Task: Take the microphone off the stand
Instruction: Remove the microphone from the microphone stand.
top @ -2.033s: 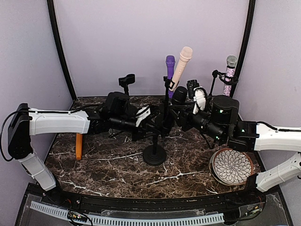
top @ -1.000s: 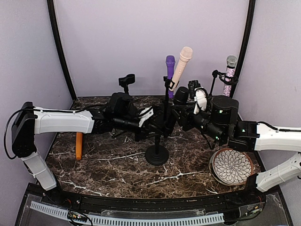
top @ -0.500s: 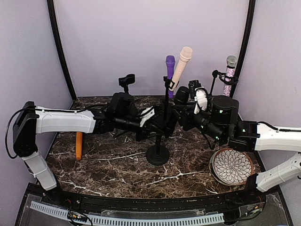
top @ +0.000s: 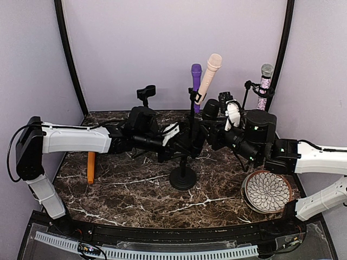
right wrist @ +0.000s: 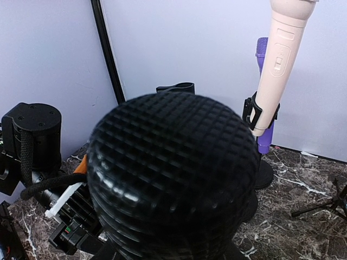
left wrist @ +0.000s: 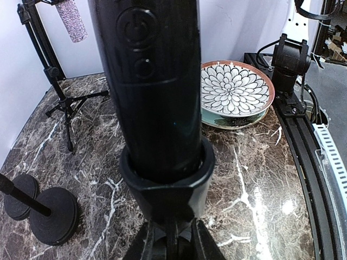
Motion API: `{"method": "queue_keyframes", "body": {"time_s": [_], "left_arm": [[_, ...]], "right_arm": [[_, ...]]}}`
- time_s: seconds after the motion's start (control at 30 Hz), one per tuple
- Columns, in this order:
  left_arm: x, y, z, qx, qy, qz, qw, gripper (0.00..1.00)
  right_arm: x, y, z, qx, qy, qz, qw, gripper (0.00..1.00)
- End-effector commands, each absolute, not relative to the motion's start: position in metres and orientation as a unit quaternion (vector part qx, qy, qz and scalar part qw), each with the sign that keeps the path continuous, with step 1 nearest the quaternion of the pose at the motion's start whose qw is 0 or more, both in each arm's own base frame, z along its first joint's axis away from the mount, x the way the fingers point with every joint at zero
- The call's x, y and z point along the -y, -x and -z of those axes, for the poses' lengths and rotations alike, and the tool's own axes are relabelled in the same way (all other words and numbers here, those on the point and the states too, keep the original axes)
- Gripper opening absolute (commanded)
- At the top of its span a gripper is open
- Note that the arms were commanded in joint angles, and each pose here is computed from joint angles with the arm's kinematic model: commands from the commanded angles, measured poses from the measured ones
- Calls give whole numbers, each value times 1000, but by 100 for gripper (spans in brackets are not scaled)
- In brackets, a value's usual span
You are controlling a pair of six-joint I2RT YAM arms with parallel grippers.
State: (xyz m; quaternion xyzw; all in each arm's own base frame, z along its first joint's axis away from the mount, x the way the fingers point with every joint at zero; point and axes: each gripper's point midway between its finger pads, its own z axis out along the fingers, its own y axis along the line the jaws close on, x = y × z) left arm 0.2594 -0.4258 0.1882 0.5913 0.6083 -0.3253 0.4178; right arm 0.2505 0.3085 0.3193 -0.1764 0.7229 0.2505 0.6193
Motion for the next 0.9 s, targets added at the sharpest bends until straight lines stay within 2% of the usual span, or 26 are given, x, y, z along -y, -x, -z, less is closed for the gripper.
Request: {"method": "queue_keyframes", "body": {"time_s": [0.0,0.87], "left_arm": [[377,-235,-80,-697,-617,264,254,0],[385,-237,-94,-699,-604,277,263,0]], "right_arm": [[-237,-255,-455,-602,4,-290,743,0],[-224,-254,-455,-605,-7,-266,750,0]]}}
